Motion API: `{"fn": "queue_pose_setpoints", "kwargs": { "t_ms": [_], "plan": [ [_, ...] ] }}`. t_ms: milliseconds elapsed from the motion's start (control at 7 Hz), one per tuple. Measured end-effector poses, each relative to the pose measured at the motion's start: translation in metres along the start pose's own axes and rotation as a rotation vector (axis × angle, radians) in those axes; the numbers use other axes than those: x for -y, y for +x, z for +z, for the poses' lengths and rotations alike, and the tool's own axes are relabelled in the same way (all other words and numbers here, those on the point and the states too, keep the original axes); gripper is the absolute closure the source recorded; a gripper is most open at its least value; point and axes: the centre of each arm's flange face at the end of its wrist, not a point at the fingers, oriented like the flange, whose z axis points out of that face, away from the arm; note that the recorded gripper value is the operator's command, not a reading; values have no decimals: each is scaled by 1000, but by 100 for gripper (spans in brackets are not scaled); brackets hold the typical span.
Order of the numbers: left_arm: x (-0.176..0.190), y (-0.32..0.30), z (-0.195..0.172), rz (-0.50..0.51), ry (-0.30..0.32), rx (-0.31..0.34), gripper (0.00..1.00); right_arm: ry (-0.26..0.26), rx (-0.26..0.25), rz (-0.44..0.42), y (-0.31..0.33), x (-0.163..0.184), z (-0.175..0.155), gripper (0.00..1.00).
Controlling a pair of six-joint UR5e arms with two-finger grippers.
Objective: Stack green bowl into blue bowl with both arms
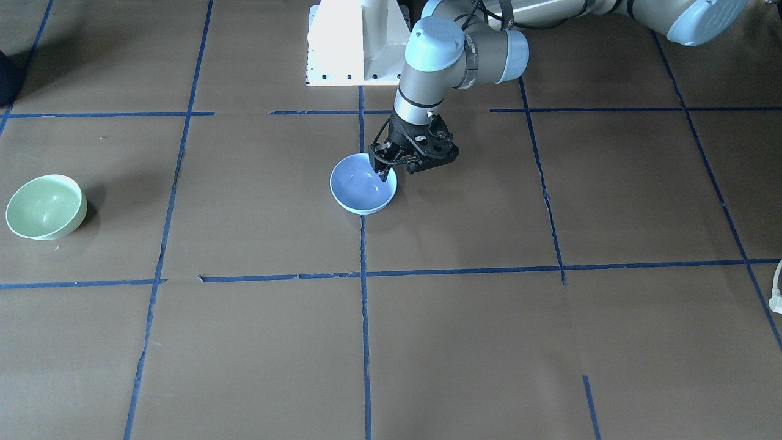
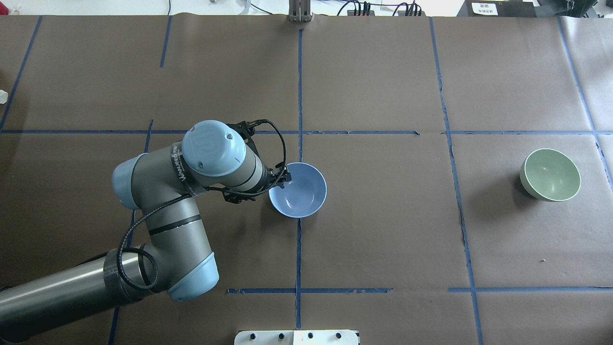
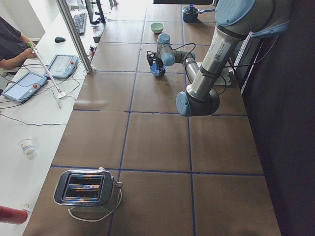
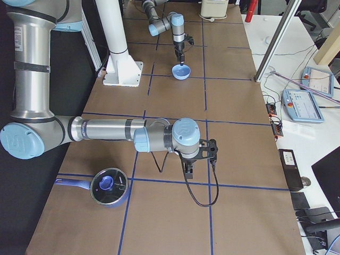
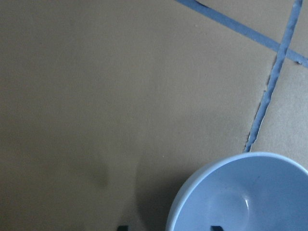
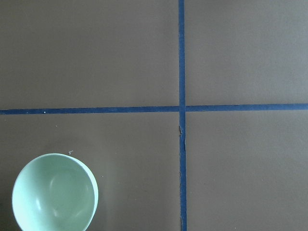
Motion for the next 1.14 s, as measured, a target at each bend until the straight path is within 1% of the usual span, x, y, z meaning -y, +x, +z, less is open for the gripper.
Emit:
{"fn": "queue_pose_setpoints", "kwargs": {
  "t_ms": [143,286,429,571,714,1000,1143],
  "plan": [
    [19,-2,-29,3,-6,9,0,-2,2,10,-6,1,3,0],
    [36,-9,-72,29,-23,29,0,-1,5,23,-21,-1,16,0],
    [46,-21,-112,55,-24,46,0,13,14,37,-36,-10,34,0],
    [53,-35,-141,80,-20,59,0,35,25,57,-54,-26,57,0],
    [60,-49,-157,99,-18,70,0,45,30,80,-72,-42,83,0],
    [75,-83,-179,149,-7,79,0,44,-6,119,-102,-60,148,0],
    [82,-97,-186,161,-7,80,0,43,-16,130,-103,-66,171,2]
  ]
}}
